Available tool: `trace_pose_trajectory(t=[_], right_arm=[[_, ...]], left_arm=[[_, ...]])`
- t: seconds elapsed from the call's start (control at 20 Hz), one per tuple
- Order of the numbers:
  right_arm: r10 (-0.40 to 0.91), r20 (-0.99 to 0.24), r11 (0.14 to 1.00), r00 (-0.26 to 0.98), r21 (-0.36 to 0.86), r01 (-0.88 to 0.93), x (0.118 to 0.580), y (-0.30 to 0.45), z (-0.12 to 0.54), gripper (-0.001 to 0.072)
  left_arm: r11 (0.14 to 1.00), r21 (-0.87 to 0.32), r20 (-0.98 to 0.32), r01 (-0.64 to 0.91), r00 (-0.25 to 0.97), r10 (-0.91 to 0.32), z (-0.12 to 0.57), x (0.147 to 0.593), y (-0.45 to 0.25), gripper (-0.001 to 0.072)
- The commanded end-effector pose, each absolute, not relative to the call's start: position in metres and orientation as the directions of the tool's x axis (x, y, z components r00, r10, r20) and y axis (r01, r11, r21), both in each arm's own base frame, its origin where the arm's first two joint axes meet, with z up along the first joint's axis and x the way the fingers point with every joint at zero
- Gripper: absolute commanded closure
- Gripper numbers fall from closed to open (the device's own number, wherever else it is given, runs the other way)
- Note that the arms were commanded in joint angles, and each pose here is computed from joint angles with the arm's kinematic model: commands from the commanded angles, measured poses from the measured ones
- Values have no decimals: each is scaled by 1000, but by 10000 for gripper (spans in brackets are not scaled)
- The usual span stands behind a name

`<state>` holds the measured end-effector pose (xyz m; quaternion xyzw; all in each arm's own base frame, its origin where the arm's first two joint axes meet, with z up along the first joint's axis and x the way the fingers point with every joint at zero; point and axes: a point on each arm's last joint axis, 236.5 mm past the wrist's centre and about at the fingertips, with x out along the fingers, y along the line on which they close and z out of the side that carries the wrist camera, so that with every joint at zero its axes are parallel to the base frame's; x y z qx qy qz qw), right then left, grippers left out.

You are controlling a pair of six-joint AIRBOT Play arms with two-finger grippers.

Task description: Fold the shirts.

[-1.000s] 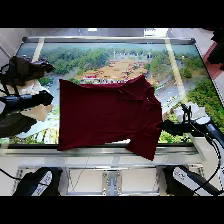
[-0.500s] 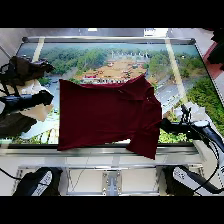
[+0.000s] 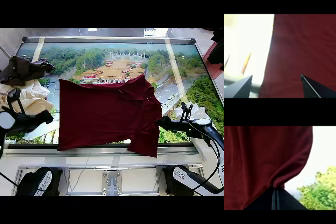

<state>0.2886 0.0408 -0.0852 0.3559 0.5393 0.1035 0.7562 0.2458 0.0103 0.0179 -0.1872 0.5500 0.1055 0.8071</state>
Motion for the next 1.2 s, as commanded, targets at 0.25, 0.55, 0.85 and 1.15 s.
trace_pose_trajectory(t=[0.25,0.55,0.85,1.15], right_arm=[[578,-685,692,444,700,178,301,49,-71,681],[592,-674,680,442,712,175,300,53,-68,682],[612,-650,654,451,737,174,302,57,-62,682],[620,-622,634,478,756,161,308,59,-56,682]], left_arm=[[735,-96,-994,-672,28,-105,-70,140,-9,11],[589,-204,-973,-782,96,-209,-98,147,-35,12],[571,-224,-972,-790,136,-193,-110,164,-30,14],[572,-215,-973,-792,124,-194,-111,163,-30,304]])
